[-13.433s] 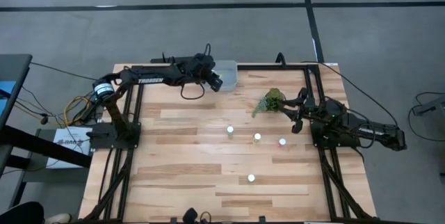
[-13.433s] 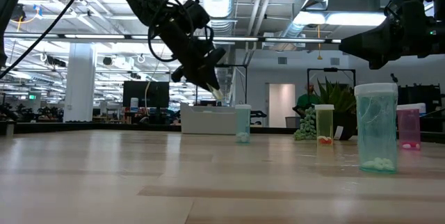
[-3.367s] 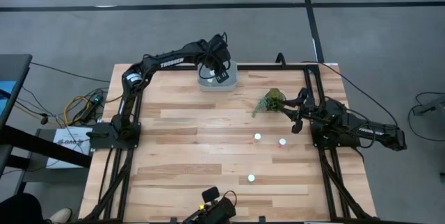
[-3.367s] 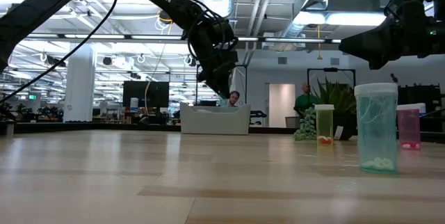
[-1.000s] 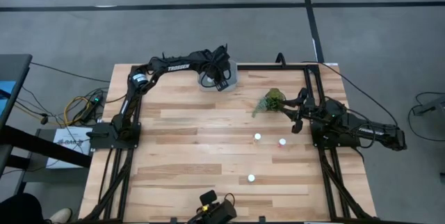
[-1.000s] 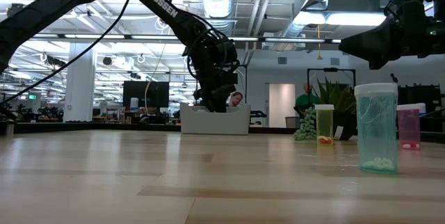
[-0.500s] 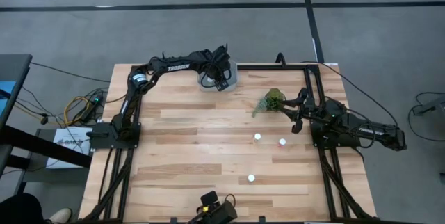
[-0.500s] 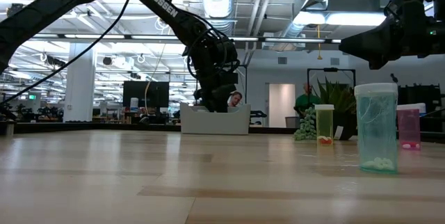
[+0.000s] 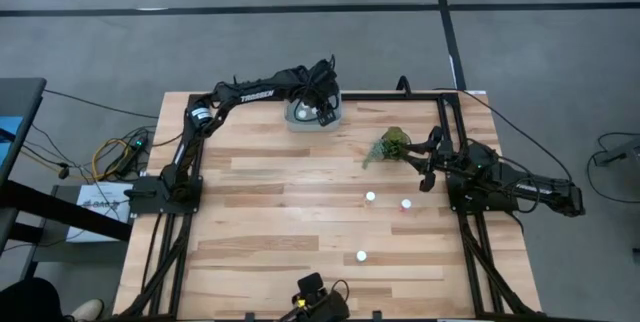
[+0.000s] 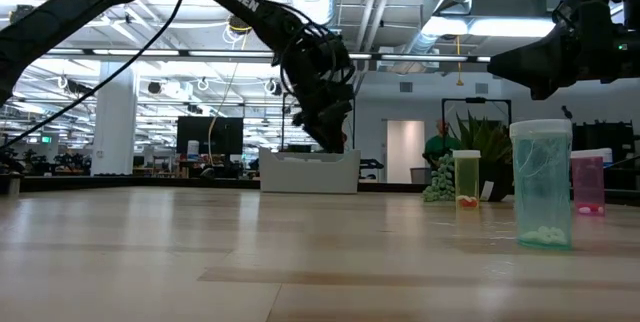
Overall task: Pick and place pill bottles into a basket
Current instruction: Put the yellow medicine bottle in the gray bin
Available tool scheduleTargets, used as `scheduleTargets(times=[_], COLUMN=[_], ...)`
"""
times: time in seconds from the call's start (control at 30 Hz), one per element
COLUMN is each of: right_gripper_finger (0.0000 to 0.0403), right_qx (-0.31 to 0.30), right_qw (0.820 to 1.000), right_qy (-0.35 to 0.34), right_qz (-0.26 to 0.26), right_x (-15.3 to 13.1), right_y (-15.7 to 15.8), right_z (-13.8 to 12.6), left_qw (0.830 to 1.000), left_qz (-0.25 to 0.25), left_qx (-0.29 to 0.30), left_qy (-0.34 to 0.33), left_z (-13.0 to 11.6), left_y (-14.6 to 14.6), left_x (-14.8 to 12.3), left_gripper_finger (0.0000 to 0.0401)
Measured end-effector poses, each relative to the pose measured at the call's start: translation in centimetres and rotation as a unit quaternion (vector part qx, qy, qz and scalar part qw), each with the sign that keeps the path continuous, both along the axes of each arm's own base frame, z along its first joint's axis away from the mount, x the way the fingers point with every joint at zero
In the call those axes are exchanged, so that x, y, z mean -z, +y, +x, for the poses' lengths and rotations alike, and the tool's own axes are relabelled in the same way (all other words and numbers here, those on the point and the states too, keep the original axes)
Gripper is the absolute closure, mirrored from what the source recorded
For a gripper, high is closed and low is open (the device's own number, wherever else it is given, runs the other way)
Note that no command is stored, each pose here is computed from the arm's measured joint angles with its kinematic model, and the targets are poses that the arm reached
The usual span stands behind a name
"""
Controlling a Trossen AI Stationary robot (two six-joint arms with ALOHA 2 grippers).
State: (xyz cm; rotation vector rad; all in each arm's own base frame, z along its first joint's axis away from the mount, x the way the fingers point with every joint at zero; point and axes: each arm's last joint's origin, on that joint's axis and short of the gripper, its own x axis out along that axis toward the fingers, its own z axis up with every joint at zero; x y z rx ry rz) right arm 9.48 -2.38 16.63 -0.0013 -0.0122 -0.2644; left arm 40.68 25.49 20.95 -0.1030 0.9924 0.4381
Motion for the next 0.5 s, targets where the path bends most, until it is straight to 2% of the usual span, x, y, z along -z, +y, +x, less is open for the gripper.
scheduleTargets(times=[0.3,0.4,0.5], right_gripper_finger=[0.0282,0.0282,0.0282], right_qx=[0.000,0.000,0.000], right_qw=[1.000,1.000,1.000], right_qy=[0.000,0.000,0.000], right_qz=[0.000,0.000,0.000], right_x=[0.0,0.0,0.0], right_y=[0.0,0.0,0.0], right_z=[0.0,0.0,0.0], left_qw=[1.000,0.999,0.998], left_qz=[0.002,-0.009,-0.012], left_qx=[0.005,0.023,0.057], left_qy=[0.017,0.032,0.031], left_z=[0.5,0.9,1.9], left_y=[-1.1,-3.0,-6.1], left_x=[-4.5,-6.3,-8.2], left_gripper_finger=[0.0195,0.0200,0.0213])
